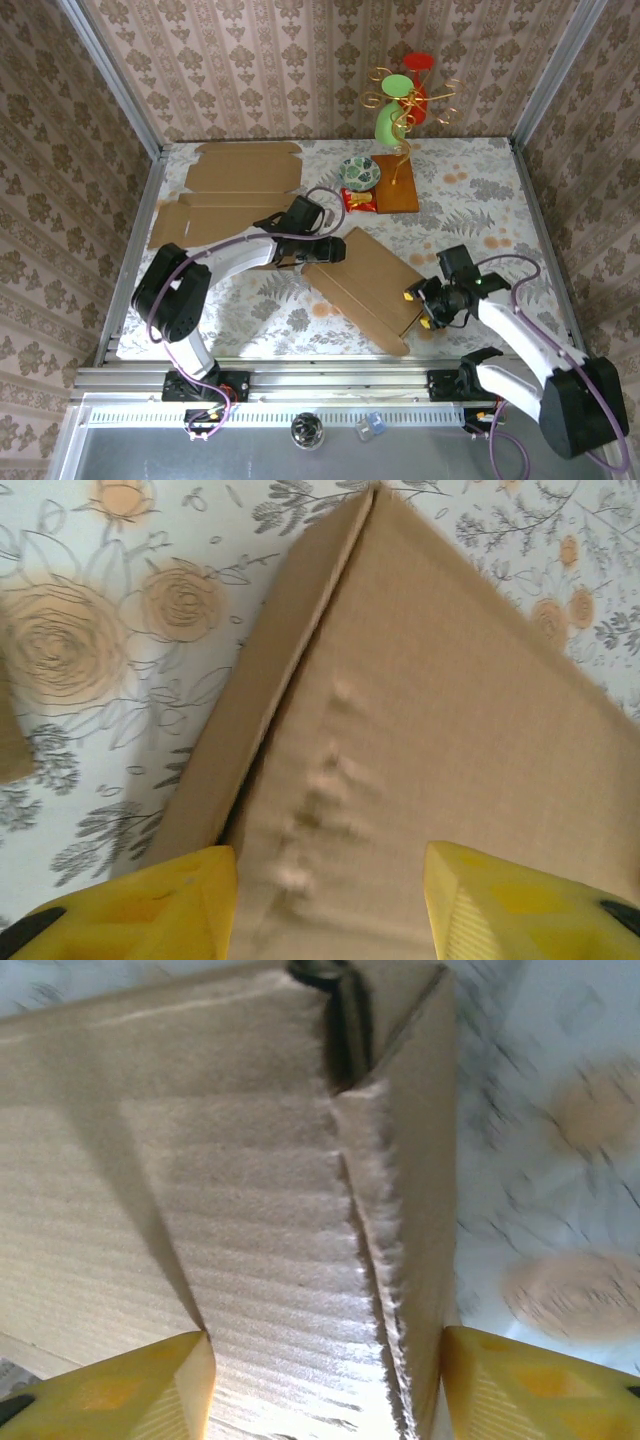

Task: Fold the paper box

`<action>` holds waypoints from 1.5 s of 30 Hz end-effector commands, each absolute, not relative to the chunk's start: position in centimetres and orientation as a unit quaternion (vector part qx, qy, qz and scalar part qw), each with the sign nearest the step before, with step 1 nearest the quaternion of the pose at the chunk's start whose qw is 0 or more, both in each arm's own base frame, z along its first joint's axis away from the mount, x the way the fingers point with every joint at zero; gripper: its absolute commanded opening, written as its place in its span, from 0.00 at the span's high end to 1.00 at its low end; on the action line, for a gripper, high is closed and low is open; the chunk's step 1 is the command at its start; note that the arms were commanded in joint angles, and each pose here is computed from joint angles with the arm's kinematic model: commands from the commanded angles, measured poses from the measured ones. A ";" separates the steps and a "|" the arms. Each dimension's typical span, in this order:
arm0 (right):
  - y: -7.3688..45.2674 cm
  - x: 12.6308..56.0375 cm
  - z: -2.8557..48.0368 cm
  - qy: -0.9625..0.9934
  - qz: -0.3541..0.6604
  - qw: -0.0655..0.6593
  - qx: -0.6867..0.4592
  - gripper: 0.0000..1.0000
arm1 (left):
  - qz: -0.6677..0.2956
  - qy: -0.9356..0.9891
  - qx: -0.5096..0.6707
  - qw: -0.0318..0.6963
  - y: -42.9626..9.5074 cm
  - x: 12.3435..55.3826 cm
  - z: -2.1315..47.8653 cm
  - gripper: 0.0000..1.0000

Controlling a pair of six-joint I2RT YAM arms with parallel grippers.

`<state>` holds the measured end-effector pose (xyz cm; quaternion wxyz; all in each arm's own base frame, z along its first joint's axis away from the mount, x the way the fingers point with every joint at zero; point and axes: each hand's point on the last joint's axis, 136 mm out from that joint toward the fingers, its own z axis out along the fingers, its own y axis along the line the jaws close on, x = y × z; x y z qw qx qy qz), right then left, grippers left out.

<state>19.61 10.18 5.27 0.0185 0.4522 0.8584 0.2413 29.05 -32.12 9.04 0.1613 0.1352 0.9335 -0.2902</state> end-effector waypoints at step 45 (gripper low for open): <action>9.1 30.5 4.4 0.913 0.339 0.043 0.224 0.15 | -0.279 0.939 0.145 0.144 -28.6 35.3 5.6 0.90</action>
